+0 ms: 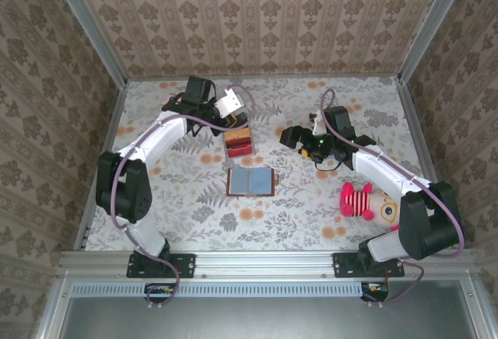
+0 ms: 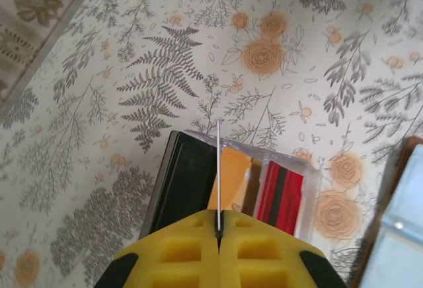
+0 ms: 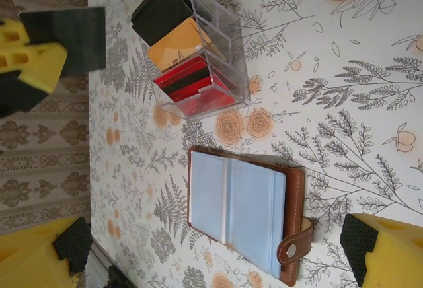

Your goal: Take the credit cards out of the card holder

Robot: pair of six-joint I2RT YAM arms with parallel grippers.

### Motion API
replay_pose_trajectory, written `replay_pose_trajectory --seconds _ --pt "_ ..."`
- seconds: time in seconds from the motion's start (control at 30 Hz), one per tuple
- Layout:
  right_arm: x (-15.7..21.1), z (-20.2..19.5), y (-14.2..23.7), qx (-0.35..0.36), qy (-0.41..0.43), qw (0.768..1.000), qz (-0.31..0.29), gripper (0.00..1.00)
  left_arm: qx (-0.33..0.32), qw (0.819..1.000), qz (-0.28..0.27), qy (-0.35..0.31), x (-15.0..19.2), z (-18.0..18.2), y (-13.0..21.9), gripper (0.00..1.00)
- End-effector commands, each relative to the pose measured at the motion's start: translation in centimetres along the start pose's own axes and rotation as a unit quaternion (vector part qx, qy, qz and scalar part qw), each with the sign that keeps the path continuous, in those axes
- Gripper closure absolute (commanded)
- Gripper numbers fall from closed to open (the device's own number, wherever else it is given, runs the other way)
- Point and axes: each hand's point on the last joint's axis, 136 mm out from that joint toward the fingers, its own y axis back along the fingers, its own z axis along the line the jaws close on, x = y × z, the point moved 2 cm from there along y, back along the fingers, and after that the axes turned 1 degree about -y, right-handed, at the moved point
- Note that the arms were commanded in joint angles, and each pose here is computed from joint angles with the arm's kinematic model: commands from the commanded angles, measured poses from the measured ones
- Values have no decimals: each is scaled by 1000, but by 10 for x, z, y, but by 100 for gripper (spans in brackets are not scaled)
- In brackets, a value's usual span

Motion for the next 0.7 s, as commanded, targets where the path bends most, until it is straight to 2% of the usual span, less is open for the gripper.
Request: replay_pose_trajectory --seconds 0.0,0.1,0.27,0.37,0.67 --pt "0 -1 4 7 3 1000 1 0 9 997 18 -76 2 9 -9 100" --pt "0 0 1 -1 1 1000 4 0 14 996 27 -82 4 18 -21 100" --pt "2 4 1 -13 2 1000 11 0 52 993 43 -96 9 15 -36 100" --pt "5 3 0 -18 1 1000 15 0 50 991 69 -105 19 17 -44 100" --pt "8 8 -3 -35 1 999 22 0 62 989 90 -103 32 18 -48 100"
